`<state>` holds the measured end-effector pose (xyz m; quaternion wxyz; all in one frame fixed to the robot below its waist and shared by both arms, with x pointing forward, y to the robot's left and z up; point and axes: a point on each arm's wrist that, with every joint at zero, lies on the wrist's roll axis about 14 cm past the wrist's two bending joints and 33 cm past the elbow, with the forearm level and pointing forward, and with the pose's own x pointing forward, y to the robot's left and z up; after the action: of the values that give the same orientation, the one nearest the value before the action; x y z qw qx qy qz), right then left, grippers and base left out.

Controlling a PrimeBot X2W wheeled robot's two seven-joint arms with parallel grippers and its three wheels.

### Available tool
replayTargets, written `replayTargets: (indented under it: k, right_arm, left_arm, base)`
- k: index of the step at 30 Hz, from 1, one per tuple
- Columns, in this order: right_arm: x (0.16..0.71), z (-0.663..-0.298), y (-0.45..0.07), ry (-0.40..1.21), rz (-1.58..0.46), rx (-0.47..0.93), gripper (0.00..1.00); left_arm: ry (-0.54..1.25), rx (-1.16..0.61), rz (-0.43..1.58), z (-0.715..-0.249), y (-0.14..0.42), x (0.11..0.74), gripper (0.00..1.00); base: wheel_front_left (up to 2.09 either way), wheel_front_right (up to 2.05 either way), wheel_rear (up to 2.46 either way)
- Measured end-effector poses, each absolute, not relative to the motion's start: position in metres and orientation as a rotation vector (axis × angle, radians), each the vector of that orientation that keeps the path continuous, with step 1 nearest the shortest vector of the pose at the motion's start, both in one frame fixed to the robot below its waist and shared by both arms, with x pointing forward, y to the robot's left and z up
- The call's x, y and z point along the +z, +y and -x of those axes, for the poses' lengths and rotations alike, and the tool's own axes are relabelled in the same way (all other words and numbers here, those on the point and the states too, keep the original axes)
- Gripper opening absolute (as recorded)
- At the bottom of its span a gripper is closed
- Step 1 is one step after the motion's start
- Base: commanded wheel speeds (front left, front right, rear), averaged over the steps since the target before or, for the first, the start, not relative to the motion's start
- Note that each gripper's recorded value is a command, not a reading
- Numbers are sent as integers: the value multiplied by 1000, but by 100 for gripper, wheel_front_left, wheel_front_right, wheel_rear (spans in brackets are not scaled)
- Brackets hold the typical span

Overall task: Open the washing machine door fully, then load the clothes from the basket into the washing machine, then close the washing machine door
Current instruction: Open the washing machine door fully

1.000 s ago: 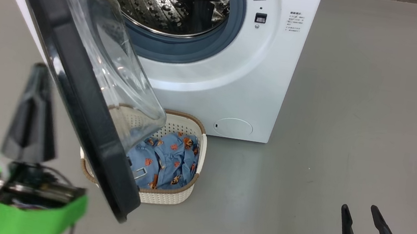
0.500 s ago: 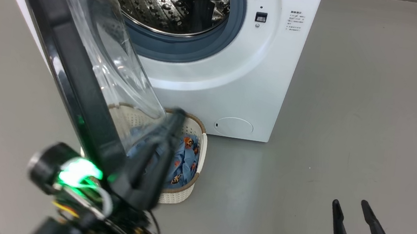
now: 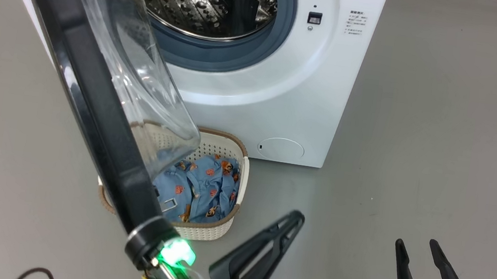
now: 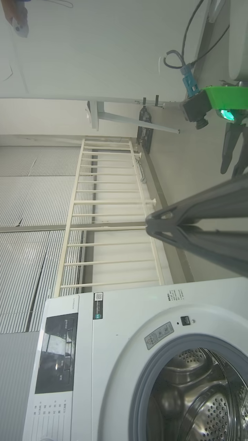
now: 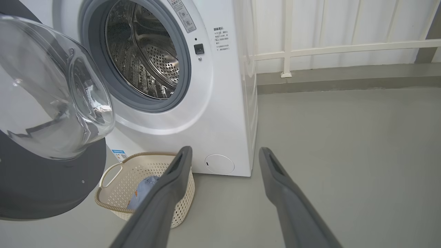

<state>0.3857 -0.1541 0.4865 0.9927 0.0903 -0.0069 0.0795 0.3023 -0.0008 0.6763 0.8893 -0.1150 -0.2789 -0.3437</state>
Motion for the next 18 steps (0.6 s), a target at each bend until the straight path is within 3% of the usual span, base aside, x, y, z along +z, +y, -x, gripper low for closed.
replayTargets:
  k: [8, 18]
  right_arm:
    - [483, -388, -152, -3, -177, 169, 100]
    - [481, -389, -148, 4, -181, 180, 100]
  left_arm:
    - [-441, -735, 234, -301, -9, 636, 0]
    - [-275, -637, 207, -313, 7, 584, 0]
  base:
    - [0, 0, 0]
    - [0, 0, 0]
